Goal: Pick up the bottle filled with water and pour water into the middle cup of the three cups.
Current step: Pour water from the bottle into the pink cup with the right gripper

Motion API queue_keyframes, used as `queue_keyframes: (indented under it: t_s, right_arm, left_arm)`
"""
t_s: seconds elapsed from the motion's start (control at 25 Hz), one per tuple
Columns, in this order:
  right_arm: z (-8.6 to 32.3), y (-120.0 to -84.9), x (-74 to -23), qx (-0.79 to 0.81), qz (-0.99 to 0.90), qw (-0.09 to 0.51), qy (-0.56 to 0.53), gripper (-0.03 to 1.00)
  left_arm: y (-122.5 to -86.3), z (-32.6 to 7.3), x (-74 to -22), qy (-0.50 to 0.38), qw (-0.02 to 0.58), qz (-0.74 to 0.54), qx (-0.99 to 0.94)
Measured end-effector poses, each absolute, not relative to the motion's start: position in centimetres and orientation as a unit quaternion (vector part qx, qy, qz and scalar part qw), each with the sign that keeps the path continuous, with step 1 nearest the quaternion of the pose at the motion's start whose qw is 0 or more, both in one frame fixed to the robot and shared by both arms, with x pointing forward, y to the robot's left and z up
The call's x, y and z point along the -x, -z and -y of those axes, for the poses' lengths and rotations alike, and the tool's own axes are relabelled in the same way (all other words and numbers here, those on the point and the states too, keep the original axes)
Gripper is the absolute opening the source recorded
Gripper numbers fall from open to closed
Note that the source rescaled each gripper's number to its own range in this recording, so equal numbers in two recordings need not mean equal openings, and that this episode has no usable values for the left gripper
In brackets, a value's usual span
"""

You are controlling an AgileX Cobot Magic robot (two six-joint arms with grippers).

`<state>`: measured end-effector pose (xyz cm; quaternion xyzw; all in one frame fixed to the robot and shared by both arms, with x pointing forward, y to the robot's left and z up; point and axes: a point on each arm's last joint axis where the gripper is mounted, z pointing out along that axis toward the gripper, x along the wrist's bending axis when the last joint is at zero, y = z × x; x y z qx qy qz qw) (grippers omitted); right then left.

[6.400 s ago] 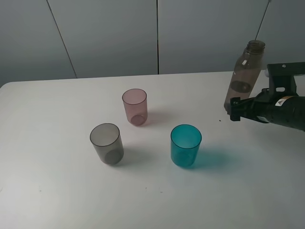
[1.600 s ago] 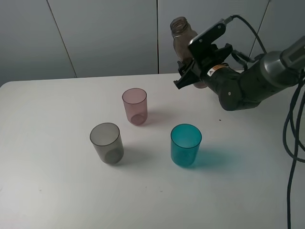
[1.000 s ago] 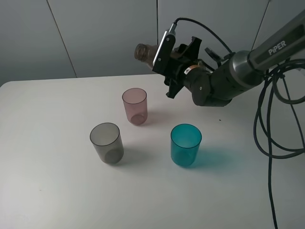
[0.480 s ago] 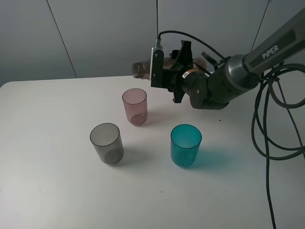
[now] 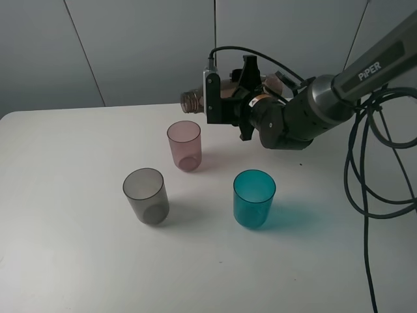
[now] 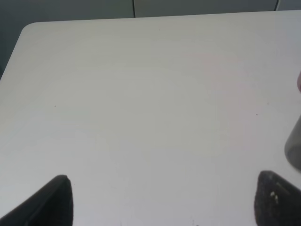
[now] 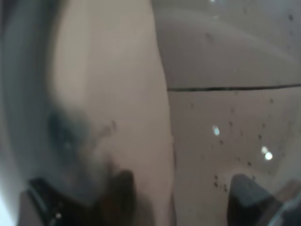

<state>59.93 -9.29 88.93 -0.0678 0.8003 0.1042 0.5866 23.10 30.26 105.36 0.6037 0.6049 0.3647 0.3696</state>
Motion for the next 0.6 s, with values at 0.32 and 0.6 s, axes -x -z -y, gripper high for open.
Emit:
queue_keyframes:
  t_s: [0.32, 0.6]
  right_arm:
    - [9.12, -88.80, -59.86, 0.101, -0.802, 0.582, -0.091, 0.02]
    - [9.12, -88.80, -59.86, 0.135, -0.797, 0.585, -0.066, 0.02]
  left_arm:
    - [-105.36, -30.26, -23.10, -0.365, 0.370, -0.605, -0.604]
    - [-105.36, -30.26, -23.10, -0.365, 0.370, -0.605, -0.604]
